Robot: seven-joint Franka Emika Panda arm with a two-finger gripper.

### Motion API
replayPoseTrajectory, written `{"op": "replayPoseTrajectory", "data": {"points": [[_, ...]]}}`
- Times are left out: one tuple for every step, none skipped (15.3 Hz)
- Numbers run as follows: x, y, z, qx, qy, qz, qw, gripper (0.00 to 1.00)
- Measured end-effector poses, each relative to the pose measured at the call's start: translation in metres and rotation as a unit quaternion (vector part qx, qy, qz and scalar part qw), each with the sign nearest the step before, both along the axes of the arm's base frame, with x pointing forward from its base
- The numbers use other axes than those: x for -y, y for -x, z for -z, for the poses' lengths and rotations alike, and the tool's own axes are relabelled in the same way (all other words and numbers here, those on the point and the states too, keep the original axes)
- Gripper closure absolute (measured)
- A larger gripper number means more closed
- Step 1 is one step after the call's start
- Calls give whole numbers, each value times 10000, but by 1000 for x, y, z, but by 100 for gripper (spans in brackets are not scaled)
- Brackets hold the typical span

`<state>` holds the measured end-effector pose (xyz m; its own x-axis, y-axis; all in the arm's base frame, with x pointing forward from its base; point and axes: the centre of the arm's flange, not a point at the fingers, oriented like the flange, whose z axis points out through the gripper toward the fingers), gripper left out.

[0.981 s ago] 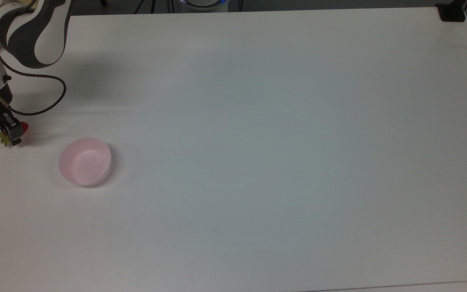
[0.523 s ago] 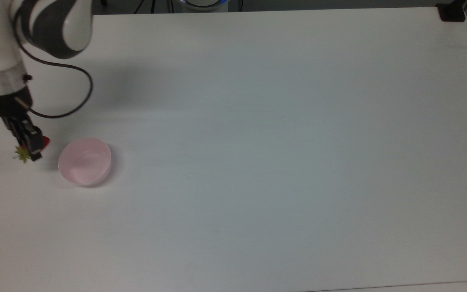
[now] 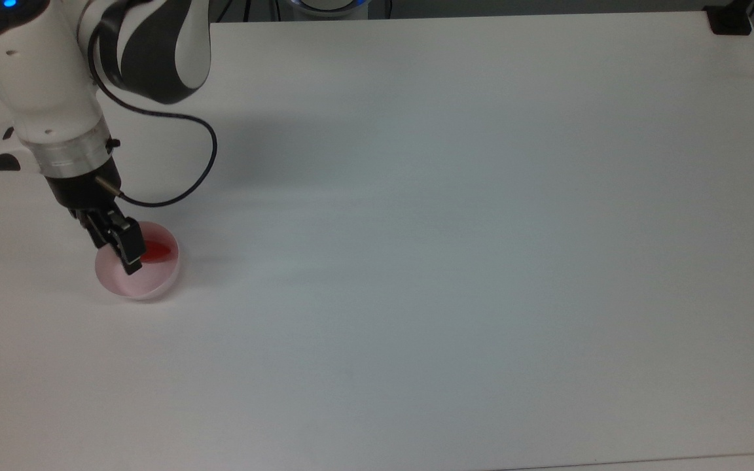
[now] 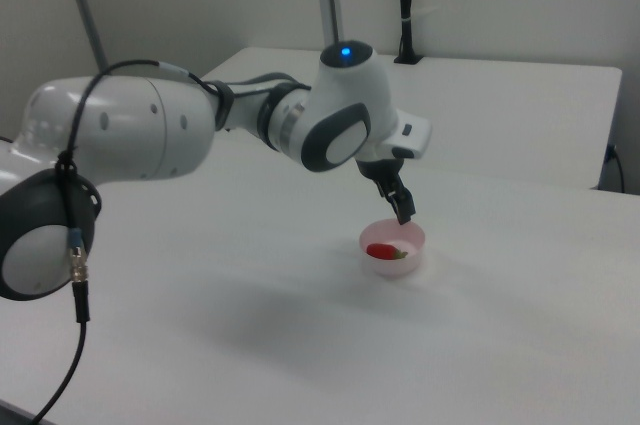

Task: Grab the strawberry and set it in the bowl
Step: 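Lower the strawberry into the bowl and open the gripper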

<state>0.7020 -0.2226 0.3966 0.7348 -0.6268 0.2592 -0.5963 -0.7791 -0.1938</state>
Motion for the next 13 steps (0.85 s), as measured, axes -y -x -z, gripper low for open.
{"op": "replayPoseTrajectory", "data": {"points": [[-6,3,-13,-89,-22,-50,9999,14],[-15,6,-29,-217,-32,-138,9997,4],[-28,11,-47,-373,4,-274,9989,0],[-46,17,-68,-551,77,-482,9973,0],[-67,24,-88,-755,160,-753,9942,0],[-92,32,-107,-959,262,-1076,9892,0],[-117,42,-124,-1188,362,-1418,9821,0],[-140,53,-138,-1415,429,-1734,9737,0],[-161,64,-151,-1620,466,-2014,9649,0],[-178,74,-162,-1748,486,-2206,9583,0],[-193,82,-172,-1814,510,-2340,9538,0],[-204,88,-181,-1829,539,-2419,9514,0],[-211,94,-190,-1815,581,-2460,9503,0]]}}
